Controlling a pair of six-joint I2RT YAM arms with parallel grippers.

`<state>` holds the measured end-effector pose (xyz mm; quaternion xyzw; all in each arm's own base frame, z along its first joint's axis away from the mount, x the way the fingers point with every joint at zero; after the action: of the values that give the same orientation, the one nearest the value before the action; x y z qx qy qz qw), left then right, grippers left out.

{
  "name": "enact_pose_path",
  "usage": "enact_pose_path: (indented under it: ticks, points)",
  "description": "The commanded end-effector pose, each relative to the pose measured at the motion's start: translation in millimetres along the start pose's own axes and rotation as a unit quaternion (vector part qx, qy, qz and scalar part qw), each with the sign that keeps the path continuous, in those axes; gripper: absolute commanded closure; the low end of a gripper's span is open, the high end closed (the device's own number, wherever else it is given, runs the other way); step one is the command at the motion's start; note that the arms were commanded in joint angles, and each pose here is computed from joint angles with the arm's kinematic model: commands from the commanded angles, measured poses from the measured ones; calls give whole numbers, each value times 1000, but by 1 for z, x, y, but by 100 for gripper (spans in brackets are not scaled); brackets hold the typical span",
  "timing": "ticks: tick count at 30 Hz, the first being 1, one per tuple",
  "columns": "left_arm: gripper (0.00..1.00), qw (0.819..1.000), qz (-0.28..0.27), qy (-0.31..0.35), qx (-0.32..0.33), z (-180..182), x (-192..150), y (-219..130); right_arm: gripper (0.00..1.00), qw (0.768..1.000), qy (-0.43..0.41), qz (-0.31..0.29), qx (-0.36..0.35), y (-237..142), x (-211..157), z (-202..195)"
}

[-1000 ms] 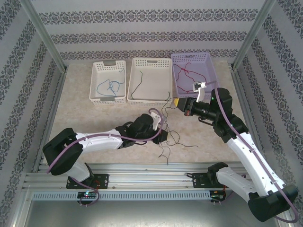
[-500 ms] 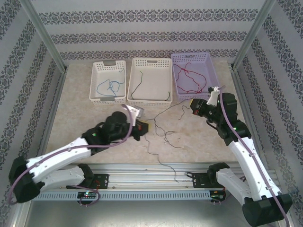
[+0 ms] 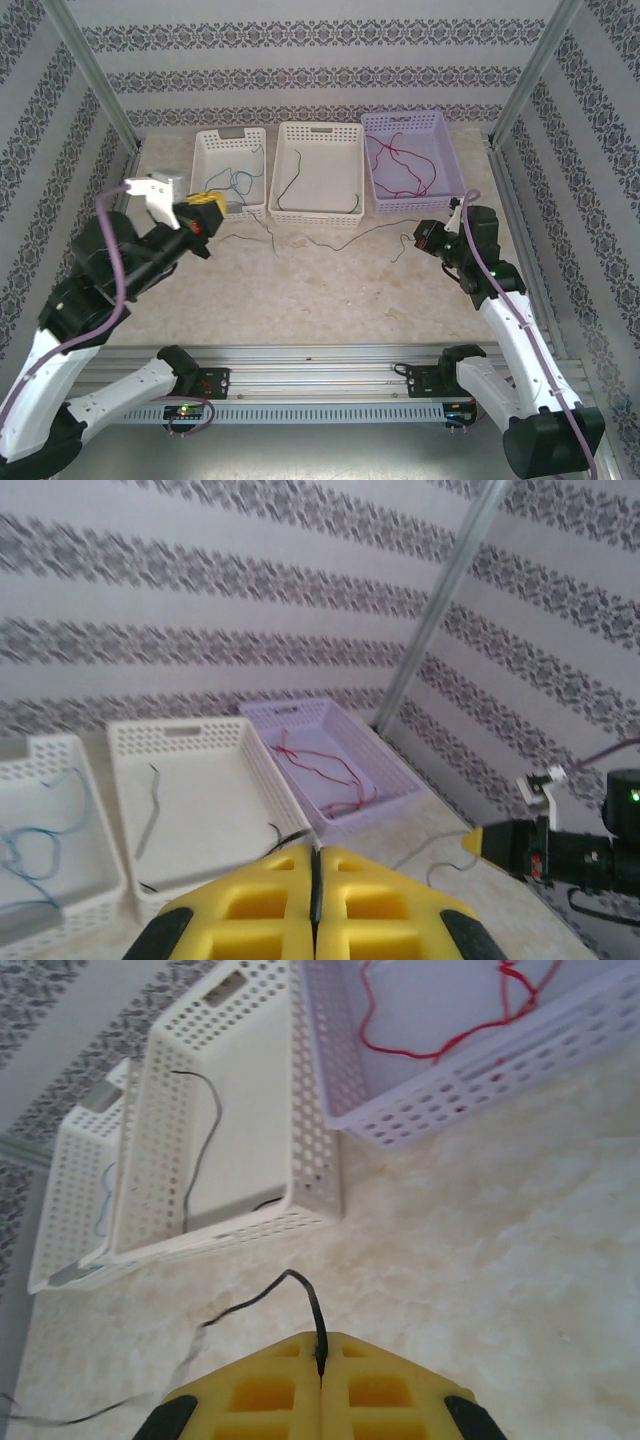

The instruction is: Untangle the cables

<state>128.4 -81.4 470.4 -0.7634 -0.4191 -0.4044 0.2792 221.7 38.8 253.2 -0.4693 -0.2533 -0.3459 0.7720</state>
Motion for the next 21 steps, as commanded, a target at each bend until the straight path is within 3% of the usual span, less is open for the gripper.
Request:
enact_pose_path:
  ticks: [1,5,11,21]
  points:
    - [100,998,-10,41,54,6,10,-17,100,999,10,6,-38,1,-9,-12]
    - [100,997,-27,46,51,-4,29,-18,100,999,11,11,-45,4,-13,-15]
    - [100,997,-44,60,24,-29,60,6,100,1000,14,15,-14,9,-21,-12]
    - [100,993,-70,99,-8,-65,97,98,100,999,-28,15,8,2,-28,1]
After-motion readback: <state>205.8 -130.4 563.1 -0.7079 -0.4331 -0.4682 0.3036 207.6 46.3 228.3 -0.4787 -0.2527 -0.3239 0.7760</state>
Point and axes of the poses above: each hand's point on the last joint's axis, 136 mm out from that joint toward the fingers, its own y axis out along the fingers, its own z axis along the line the jaws close on, x = y × z, the point moved 9 cm from there along -y, back along the fingers, and after that the axes turned 15 degrees about -y, right-handed, at the moved point
